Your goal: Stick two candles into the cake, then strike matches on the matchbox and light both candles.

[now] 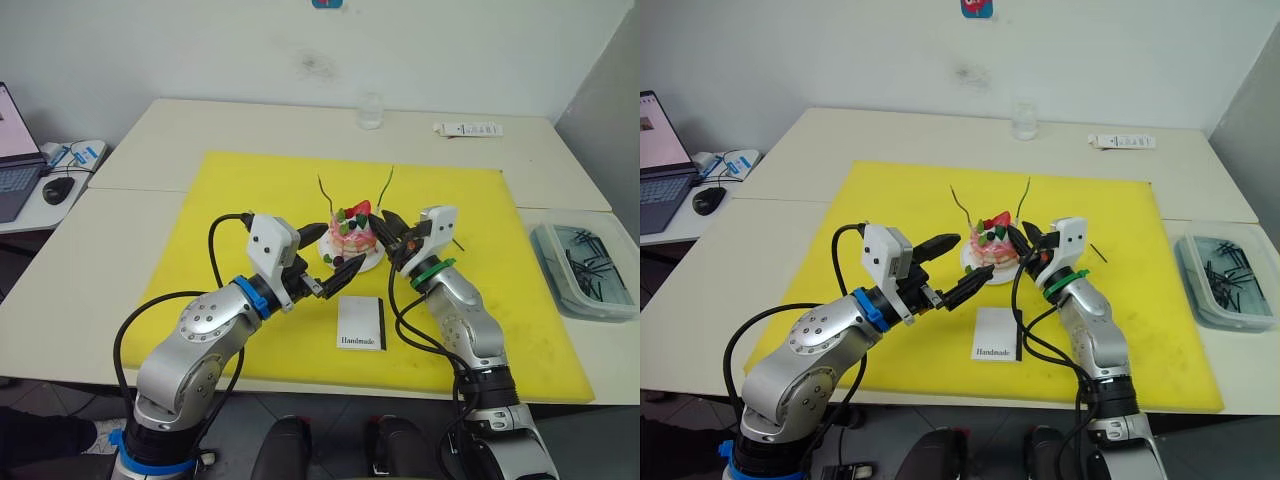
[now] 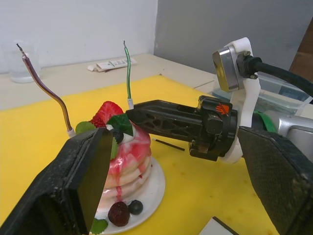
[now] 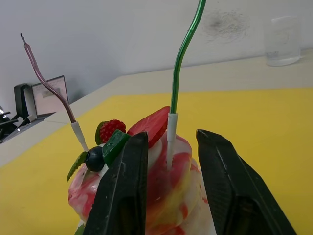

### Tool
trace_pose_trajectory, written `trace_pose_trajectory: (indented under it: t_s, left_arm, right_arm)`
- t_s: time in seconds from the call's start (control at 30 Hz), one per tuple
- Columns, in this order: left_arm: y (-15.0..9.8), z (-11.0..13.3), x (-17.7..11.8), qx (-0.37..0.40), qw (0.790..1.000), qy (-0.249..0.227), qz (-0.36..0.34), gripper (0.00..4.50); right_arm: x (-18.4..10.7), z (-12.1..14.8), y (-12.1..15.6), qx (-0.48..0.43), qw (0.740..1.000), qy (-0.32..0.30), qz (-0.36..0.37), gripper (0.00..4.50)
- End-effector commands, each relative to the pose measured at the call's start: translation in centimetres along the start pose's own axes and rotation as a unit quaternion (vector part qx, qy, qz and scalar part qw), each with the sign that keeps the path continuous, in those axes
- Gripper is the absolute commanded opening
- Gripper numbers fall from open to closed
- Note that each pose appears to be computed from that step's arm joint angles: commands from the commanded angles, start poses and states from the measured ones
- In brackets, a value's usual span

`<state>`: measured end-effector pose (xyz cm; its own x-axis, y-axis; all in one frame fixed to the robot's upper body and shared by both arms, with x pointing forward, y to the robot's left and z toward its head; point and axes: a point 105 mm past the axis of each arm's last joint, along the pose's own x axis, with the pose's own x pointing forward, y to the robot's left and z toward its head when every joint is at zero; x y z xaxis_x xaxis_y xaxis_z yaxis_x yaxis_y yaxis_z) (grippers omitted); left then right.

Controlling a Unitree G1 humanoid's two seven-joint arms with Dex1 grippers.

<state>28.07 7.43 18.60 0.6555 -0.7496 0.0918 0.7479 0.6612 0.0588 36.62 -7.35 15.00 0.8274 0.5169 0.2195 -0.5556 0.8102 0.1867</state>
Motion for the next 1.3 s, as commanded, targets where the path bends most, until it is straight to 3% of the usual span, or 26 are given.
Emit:
trace_pose_trajectory:
  t_s: [0.03,0.37,0.67,0.77,0.87,1.07,1.3]
  left_arm:
    - [-0.3,0.9,0.1,0.011,1.000,-0.018,-0.009,4.50]
    - [-0.3,0.1,-1.4,0.016,1.000,0.006,-0.018,4.50]
    - [-1.1,-1.2,-3.7,0.007,0.995,0.058,-0.075,4.50]
    - [-1.7,-1.6,-4.6,-0.014,0.990,0.082,-0.114,4.50]
    - [-1.8,-1.4,-5.3,-0.054,0.984,0.099,-0.140,4.50]
    - [-1.5,-1.1,-6.6,-0.216,0.946,0.164,-0.179,4.50]
    - [-0.4,-1.0,-6.1,-0.422,0.871,0.206,-0.143,4.50]
  right_arm:
    - [-0.1,2.3,0.6,-0.016,0.999,-0.034,0.018,1.61]
    - [-1.9,4.2,0.6,-0.039,0.998,-0.030,0.048,1.61]
    - [-4.6,4.9,0.1,-0.080,0.992,0.022,0.098,1.61]
    - [-5.4,4.5,0.3,-0.101,0.984,0.063,0.131,0.99]
    - [-6.7,3.1,1.3,-0.157,0.960,0.128,0.195,0.07]
    - [-8.2,2.4,1.2,-0.230,0.919,0.200,0.248,0.07]
    - [-9.7,1.0,0.7,-0.284,0.876,0.259,0.291,0.07]
